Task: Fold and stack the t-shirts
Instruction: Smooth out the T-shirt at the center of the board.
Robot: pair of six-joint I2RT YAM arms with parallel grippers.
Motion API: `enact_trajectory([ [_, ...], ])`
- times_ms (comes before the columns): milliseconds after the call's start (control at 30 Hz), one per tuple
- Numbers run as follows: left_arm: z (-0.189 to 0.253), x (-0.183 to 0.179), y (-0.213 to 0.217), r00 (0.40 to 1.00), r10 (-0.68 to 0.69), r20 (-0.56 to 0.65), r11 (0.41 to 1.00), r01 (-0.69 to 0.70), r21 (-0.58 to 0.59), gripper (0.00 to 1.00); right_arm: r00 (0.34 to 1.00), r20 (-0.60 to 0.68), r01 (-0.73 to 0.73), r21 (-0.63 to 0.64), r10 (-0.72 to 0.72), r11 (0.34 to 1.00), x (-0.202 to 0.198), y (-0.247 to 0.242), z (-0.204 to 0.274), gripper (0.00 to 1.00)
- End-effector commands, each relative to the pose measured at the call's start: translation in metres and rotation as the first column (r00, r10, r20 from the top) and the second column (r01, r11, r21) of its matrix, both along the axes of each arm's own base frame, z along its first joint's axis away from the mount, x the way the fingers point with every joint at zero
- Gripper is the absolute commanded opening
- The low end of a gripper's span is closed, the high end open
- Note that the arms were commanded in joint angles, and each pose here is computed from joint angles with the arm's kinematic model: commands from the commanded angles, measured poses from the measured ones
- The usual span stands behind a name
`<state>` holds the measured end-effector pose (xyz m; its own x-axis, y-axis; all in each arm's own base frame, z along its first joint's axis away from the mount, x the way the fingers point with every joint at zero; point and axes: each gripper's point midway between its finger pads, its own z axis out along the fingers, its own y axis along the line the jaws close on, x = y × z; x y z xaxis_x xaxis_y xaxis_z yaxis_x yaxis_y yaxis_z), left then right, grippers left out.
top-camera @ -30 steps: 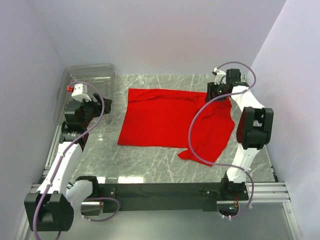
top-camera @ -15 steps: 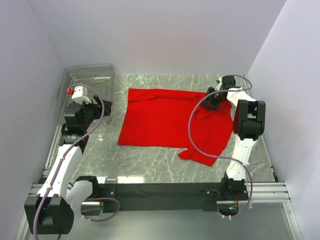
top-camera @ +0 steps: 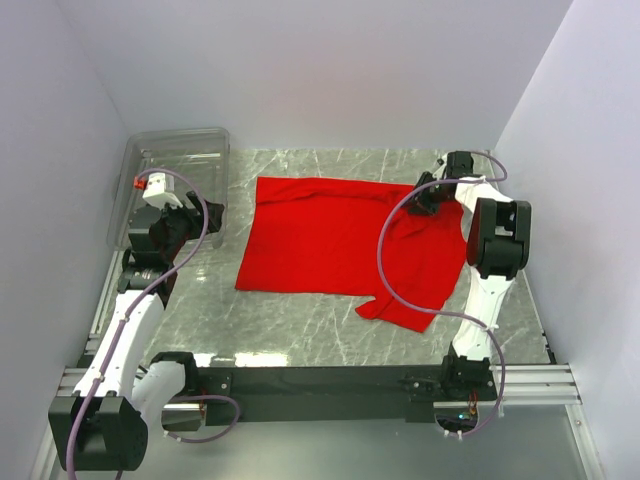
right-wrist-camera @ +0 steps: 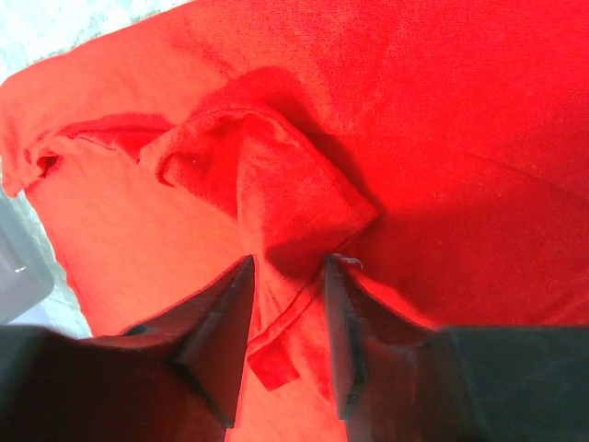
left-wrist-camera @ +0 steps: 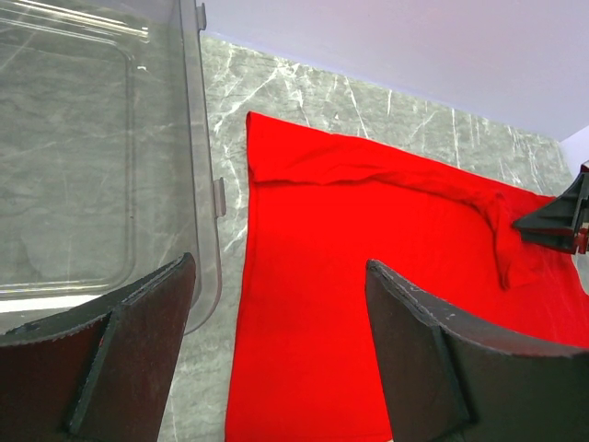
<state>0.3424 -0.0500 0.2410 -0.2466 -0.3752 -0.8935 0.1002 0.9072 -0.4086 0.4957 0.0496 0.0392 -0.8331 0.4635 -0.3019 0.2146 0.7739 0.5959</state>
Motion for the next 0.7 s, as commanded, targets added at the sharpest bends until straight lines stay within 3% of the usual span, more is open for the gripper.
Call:
enact_trajectory([
  [0,0.01,-0.002,0.0,0.999,0.001,0.034,1.0,0.0,-0.014,0.8,0.999,0.045,0.016,0.036,-0.018,0.999,0.016,0.0,0.009,0.38],
  [67,0.011,-0.001,0.0,0.999,0.001,0.035,1.0,0.0,-0.013,0.8,0.999,0.051,0.017,0.033,-0.018,0.999,0.015,0.0,0.009,0.33],
  [200,0.011,-0.001,0.0,0.999,-0.001,0.036,1.0,0.001,-0.013,0.8,0.996,0.093,0.009,0.011,-0.01,1.0,0.018,-0.002,0.02,0.14],
  [367,0.01,-0.001,-0.001,0.999,-0.005,0.036,1.0,0.005,-0.017,0.8,0.987,0.159,-0.016,-0.044,0.023,0.999,0.02,-0.003,0.037,0.03],
  [500,0.011,0.0,-0.002,0.999,-0.006,0.037,1.0,0.007,-0.017,0.8,0.982,0.179,-0.049,-0.08,0.063,0.996,0.019,0.002,0.042,0.02],
  [667,0.012,0.0,-0.002,0.999,-0.006,0.039,1.0,0.007,-0.017,0.8,0.981,0.171,-0.075,-0.124,0.096,0.989,0.016,0.006,0.037,0.13],
])
